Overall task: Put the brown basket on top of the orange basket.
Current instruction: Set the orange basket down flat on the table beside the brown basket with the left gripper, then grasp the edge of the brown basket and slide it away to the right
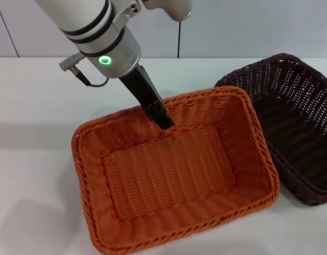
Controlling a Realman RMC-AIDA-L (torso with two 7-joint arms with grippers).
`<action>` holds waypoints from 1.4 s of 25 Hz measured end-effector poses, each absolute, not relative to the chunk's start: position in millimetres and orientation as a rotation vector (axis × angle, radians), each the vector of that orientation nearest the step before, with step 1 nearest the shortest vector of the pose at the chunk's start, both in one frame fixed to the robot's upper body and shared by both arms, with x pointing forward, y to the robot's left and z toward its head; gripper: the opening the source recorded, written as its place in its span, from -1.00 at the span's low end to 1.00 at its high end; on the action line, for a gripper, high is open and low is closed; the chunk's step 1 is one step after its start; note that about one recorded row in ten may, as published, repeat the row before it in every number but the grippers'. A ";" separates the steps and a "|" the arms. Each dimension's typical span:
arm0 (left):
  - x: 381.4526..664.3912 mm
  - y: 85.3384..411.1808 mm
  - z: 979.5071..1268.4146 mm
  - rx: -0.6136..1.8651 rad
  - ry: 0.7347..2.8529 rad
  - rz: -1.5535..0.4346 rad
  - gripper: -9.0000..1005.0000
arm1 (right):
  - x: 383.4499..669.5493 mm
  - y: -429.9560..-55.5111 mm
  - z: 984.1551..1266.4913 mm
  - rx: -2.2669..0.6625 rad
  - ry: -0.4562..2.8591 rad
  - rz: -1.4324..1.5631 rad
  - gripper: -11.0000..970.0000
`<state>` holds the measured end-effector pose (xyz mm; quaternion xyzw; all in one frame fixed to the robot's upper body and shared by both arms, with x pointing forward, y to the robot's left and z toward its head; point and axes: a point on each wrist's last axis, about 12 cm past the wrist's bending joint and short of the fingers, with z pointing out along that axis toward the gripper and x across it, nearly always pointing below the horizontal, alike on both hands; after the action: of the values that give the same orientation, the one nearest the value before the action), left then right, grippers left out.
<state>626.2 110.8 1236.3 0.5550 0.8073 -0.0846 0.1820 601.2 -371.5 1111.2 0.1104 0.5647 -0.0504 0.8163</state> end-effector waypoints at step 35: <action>595.7 270.9 1172.7 0.478 1.244 -0.549 0.67 | 638.9 -353.7 1132.0 0.138 1.279 -0.032 0.31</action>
<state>595.7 270.9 1172.7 0.2187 0.5696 -0.2514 0.7513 638.9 -353.7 1132.0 0.0644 0.5964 -0.0148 0.7999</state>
